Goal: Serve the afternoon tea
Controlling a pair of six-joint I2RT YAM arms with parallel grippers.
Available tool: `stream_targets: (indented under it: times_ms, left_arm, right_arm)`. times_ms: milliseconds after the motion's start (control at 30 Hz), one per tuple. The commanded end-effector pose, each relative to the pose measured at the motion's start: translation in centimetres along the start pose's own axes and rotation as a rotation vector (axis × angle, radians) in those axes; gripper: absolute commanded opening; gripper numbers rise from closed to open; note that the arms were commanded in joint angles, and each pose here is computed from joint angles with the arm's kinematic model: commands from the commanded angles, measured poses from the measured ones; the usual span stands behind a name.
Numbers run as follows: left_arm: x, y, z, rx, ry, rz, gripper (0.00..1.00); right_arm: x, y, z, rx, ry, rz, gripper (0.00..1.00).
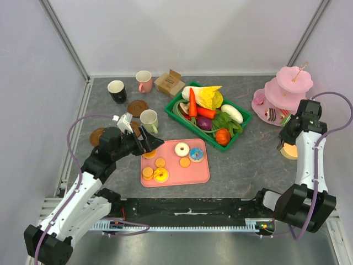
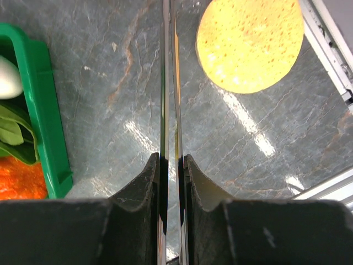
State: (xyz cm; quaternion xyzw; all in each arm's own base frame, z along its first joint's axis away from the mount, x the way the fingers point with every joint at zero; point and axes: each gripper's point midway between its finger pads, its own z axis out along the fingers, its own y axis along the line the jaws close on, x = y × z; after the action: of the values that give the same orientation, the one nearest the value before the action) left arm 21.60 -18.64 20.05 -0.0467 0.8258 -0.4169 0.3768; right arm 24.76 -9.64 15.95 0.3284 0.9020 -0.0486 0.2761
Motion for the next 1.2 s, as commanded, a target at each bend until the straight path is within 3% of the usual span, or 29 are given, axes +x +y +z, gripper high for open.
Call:
stream_targets:
  times_ms: [0, 267, 767, 1167]
  left_arm:
    - [-0.6, -1.0, 0.0, 0.045, -0.022, -0.011, 0.98]
    - [-0.8, -0.7, 0.1, 0.033, -0.036, -0.010, 0.98]
    - [-0.8, -0.6, 0.2, 0.033, -0.042, -0.011, 0.98]
    - [-0.9, -0.4, 0.3, 0.026, -0.047, -0.009, 0.98]
  right_arm:
    - [-4.6, 0.4, -0.9, -0.015, -0.127, 0.049, 0.06]
    - [-7.3, 1.1, 0.4, -0.049, -0.148, 0.117, 0.06]
    - [-10.0, -1.3, 3.1, 0.046, -0.194, 0.185, 0.06]
    - [-14.3, 0.4, 5.4, -0.023, -0.219, 0.203, 0.08]
